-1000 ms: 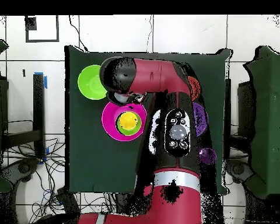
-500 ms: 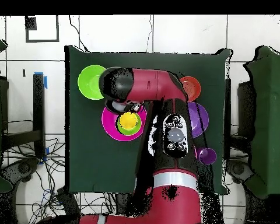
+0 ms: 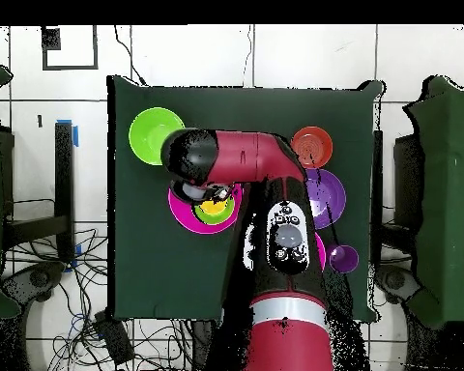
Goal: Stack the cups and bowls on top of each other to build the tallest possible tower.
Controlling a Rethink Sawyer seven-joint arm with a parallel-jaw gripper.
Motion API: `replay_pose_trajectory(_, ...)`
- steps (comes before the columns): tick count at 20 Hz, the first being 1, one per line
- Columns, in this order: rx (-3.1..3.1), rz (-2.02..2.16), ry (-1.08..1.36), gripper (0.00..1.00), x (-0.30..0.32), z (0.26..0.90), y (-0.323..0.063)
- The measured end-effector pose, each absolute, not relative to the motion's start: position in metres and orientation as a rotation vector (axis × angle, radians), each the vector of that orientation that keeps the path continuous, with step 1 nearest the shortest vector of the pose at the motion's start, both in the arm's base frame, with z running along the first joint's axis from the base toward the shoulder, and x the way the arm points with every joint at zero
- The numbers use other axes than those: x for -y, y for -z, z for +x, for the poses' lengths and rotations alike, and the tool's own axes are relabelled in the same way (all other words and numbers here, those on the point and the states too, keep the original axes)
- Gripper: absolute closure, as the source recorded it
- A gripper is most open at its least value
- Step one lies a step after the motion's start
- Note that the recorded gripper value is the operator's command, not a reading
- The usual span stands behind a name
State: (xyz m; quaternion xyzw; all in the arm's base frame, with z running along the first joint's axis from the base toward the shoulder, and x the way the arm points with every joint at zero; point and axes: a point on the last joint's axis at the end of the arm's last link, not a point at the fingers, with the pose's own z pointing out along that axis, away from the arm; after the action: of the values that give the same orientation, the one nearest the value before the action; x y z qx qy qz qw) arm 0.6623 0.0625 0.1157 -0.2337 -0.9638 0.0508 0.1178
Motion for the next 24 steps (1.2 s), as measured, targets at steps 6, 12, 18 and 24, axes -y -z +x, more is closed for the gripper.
replay_pose_trajectory(6, 2.876, -0.689, -0.133, 1.0, -0.064, 0.664, -0.109)
replay_pose_trajectory(12, 2.934, -0.698, -0.116, 1.0, -0.065, 0.669, -0.105)
replay_pose_trajectory(18, 2.924, -0.694, -0.116, 1.0, -0.066, 0.663, -0.101)
replay_pose_trajectory(24, 2.899, -0.685, -0.118, 1.0, -0.067, 0.653, -0.09)
